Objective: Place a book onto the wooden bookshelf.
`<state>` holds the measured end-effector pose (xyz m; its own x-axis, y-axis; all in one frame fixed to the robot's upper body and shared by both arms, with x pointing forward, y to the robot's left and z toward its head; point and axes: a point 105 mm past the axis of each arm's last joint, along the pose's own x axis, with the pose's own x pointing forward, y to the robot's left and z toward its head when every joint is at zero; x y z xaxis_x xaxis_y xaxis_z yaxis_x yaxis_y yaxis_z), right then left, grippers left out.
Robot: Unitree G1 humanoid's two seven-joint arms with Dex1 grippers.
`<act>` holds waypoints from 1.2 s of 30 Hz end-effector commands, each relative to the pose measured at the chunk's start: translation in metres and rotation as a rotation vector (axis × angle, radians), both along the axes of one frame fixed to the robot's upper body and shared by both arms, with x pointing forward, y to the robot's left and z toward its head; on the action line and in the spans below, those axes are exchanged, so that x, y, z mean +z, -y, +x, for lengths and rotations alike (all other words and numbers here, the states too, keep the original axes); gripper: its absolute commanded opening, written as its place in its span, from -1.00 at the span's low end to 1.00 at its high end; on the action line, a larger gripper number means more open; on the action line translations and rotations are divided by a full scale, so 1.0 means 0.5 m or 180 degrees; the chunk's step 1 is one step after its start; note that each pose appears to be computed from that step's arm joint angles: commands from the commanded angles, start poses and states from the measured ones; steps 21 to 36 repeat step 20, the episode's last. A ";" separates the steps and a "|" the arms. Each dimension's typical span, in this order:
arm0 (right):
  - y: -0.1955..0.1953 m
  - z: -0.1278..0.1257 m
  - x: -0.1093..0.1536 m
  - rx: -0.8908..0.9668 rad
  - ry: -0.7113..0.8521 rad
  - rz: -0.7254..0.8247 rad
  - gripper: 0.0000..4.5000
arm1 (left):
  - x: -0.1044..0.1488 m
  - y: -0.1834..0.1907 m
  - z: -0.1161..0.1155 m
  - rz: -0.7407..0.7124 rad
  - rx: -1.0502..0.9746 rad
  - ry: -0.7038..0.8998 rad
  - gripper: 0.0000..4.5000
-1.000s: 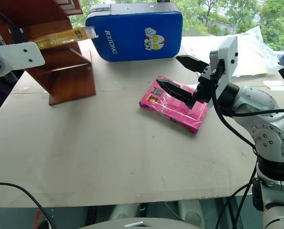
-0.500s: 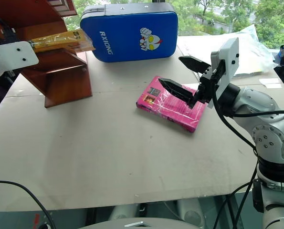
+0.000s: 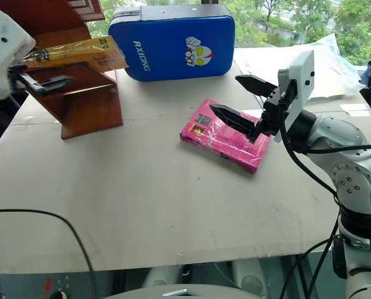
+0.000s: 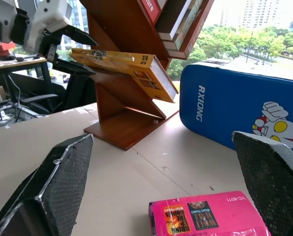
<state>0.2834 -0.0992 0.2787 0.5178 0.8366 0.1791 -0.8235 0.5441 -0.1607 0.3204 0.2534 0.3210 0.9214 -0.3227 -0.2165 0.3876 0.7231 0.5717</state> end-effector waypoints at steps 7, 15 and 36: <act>0.133 0.022 -0.183 -0.0704 -0.0386 -0.0496 1.00 | -0.216 0.188 -0.045 -0.1135 -0.0686 -0.0519 0.99; 0.220 -0.023 -0.342 -0.0969 -0.0701 -0.0654 1.00 | -0.421 0.185 -0.112 -0.1683 -0.0336 -0.0588 0.99; 0.243 -0.047 -0.389 -0.1073 -0.0796 -0.0719 1.00 | -0.473 0.154 -0.126 -0.1606 -0.0097 -0.0653 0.99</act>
